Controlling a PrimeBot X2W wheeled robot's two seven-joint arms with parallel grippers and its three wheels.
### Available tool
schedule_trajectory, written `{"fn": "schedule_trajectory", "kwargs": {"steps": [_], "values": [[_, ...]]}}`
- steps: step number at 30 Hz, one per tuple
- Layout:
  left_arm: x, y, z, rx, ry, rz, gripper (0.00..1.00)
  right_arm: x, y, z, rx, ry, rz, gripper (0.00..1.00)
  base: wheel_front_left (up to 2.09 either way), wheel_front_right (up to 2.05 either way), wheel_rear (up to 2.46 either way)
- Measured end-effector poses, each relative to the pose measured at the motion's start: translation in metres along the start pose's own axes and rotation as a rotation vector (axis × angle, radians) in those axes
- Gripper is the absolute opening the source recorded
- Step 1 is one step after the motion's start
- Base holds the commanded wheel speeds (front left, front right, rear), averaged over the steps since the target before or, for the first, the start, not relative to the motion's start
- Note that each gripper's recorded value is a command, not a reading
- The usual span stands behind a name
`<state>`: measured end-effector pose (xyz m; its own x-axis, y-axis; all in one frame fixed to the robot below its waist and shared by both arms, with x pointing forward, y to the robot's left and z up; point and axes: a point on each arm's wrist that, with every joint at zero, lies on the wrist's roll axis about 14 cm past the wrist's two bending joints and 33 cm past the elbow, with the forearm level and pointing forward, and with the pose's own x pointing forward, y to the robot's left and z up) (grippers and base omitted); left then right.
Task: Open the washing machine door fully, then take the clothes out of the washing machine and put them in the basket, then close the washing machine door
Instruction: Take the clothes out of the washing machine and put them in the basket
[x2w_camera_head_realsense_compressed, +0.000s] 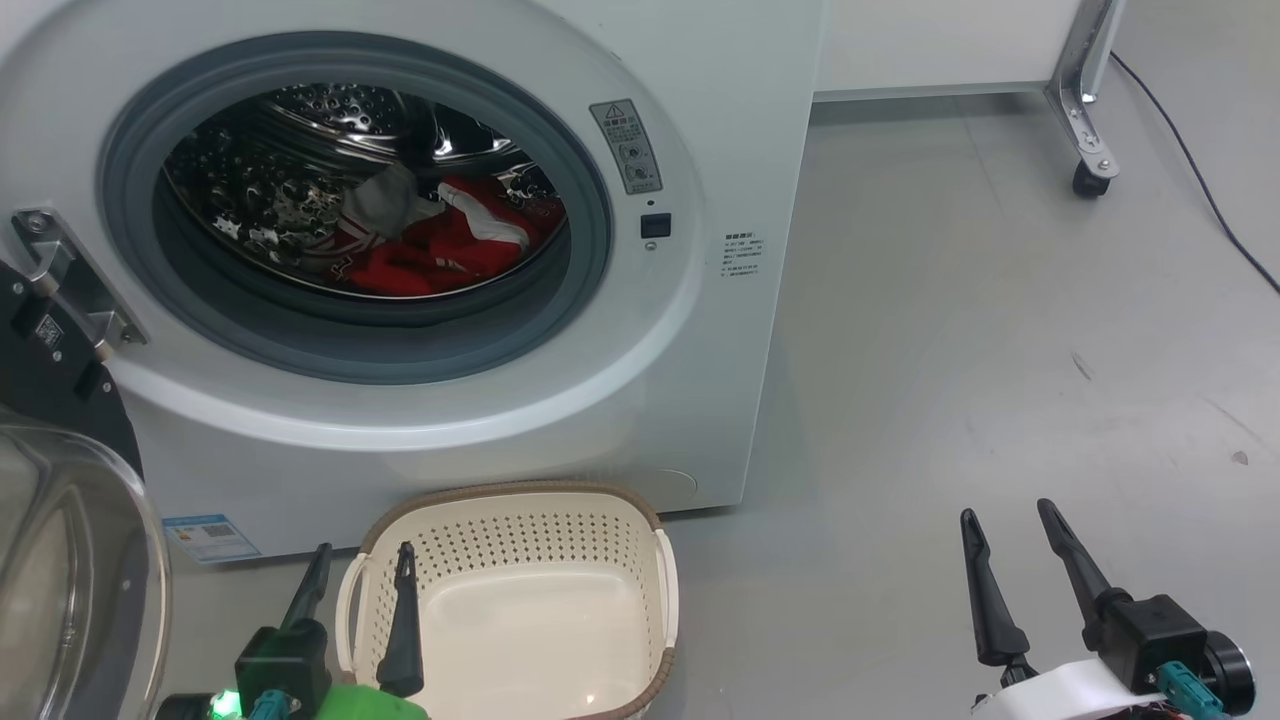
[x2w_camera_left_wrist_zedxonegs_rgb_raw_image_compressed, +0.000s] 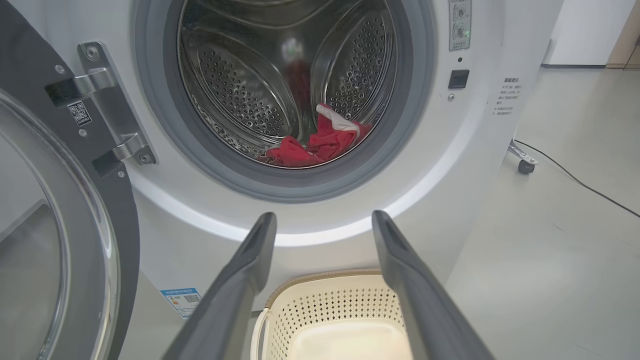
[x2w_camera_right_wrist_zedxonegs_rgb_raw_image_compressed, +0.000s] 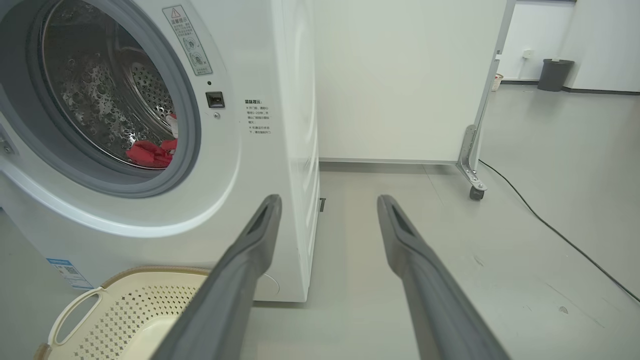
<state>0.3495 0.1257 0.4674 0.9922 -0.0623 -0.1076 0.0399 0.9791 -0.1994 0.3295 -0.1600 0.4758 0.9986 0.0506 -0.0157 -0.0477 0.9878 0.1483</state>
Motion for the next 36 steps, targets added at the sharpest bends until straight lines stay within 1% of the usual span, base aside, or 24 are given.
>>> {"fn": "schedule_trajectory", "kwargs": {"steps": [7, 13, 19, 21, 29, 36], "values": [[0.009, -0.003, -0.009, -0.018, 0.03, -0.008, 1.0, 0.004, 0.004, -0.005, 0.007, 0.019, 0.016, 1.0, 0.0, 0.0, 0.0], [0.037, -0.014, -0.003, -0.026, 0.02, -0.043, 1.0, 0.01, 0.003, -0.008, 0.011, 0.028, 0.013, 1.0, 0.0, 0.0, 0.0], [0.073, -0.025, -0.003, -0.026, 0.039, -0.077, 1.0, 0.018, 0.003, -0.012, 0.015, 0.04, 0.016, 1.0, 0.0, 0.0, 0.0], [0.093, -0.029, -0.005, -0.019, 0.059, -0.093, 1.0, 0.022, -0.001, -0.014, 0.015, 0.047, 0.009, 1.0, 0.0, 0.0, 0.0], [0.15, -0.043, -0.009, -0.006, 0.111, -0.171, 1.0, 0.027, -0.017, -0.02, 0.005, 0.069, -0.042, 1.0, 0.0, 0.0, 0.0], [0.197, -0.053, -0.025, -0.001, 0.207, -0.22, 1.0, 0.032, -0.034, -0.026, 0.005, 0.09, -0.092, 1.0, 0.0, 0.0, 0.0]]}}
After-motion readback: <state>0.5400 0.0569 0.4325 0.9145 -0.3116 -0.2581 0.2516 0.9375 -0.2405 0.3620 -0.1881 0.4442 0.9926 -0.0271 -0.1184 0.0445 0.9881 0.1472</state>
